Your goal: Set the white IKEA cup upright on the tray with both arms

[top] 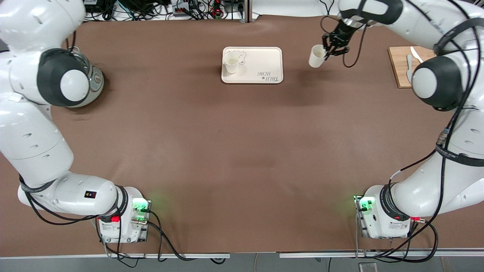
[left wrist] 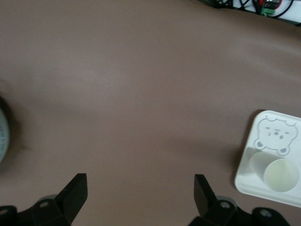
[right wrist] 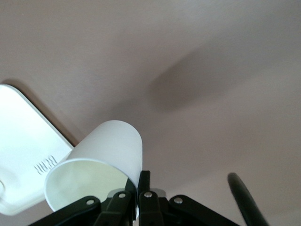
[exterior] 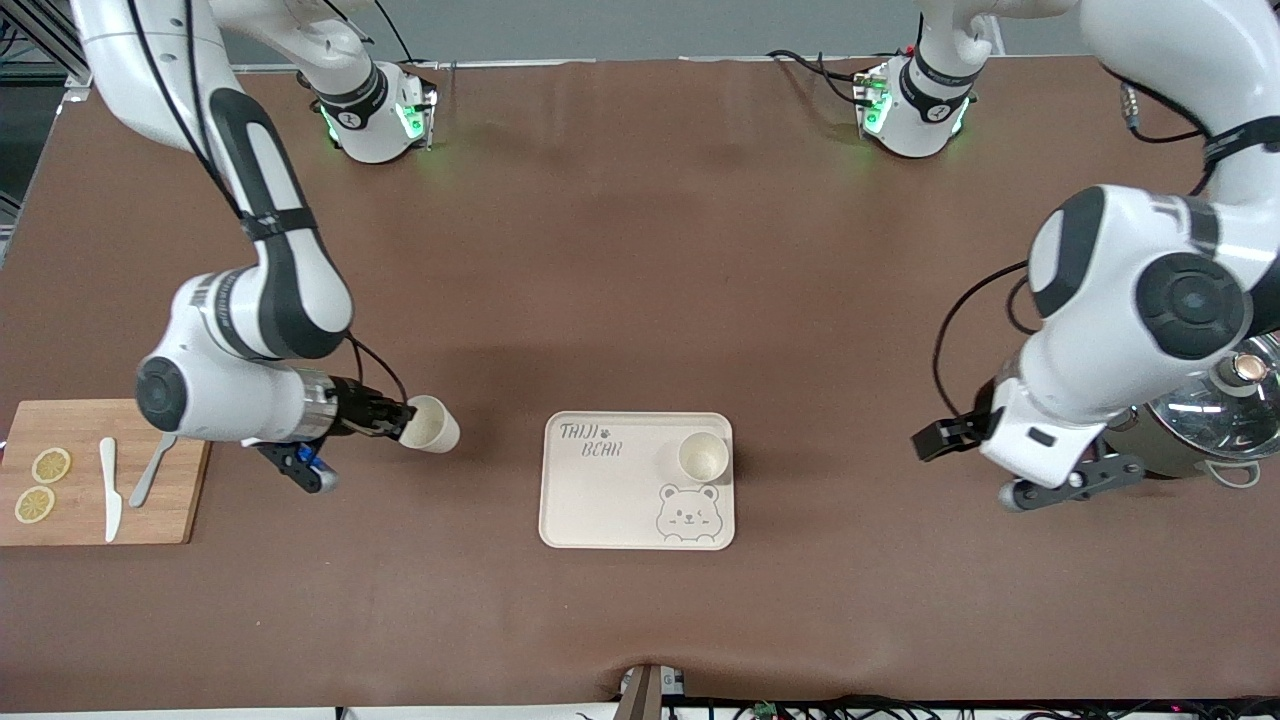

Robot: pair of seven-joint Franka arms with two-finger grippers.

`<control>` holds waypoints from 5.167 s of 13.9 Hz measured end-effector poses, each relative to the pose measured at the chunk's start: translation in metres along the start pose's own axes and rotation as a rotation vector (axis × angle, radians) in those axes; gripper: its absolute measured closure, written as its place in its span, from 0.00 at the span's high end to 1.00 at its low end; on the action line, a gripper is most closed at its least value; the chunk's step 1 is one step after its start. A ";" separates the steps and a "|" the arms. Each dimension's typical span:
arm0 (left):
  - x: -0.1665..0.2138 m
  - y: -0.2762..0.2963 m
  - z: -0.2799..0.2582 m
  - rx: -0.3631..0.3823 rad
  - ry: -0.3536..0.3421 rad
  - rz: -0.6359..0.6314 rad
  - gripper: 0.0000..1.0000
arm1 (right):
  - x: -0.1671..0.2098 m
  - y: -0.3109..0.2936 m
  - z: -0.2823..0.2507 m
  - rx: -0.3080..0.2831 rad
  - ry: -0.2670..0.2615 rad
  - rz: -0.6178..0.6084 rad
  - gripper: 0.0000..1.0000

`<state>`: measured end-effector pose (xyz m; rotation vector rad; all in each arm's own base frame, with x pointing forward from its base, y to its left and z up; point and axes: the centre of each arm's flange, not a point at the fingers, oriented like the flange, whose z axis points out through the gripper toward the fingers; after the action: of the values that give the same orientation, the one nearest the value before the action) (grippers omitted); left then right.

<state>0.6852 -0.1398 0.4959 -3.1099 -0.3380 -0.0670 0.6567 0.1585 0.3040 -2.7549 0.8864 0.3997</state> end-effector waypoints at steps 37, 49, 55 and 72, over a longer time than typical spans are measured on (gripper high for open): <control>-0.119 -0.113 -0.159 0.025 -0.012 0.206 1.00 | -0.049 -0.117 0.005 -0.024 0.023 0.183 1.00; -0.129 -0.109 -0.166 0.028 -0.010 0.220 1.00 | -0.055 0.059 -0.229 -0.096 0.180 -0.119 1.00; -0.128 -0.111 -0.163 0.029 -0.016 0.216 1.00 | -0.037 0.175 -0.310 -0.172 0.235 -0.470 1.00; -0.129 -0.114 -0.164 0.032 -0.030 0.210 1.00 | -0.084 0.197 -0.348 -0.233 0.235 -0.622 1.00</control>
<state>0.5279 -0.0586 0.6554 -3.0956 -0.0110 -0.0130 0.5396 -0.0526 0.6336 -3.1351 -0.0169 0.0647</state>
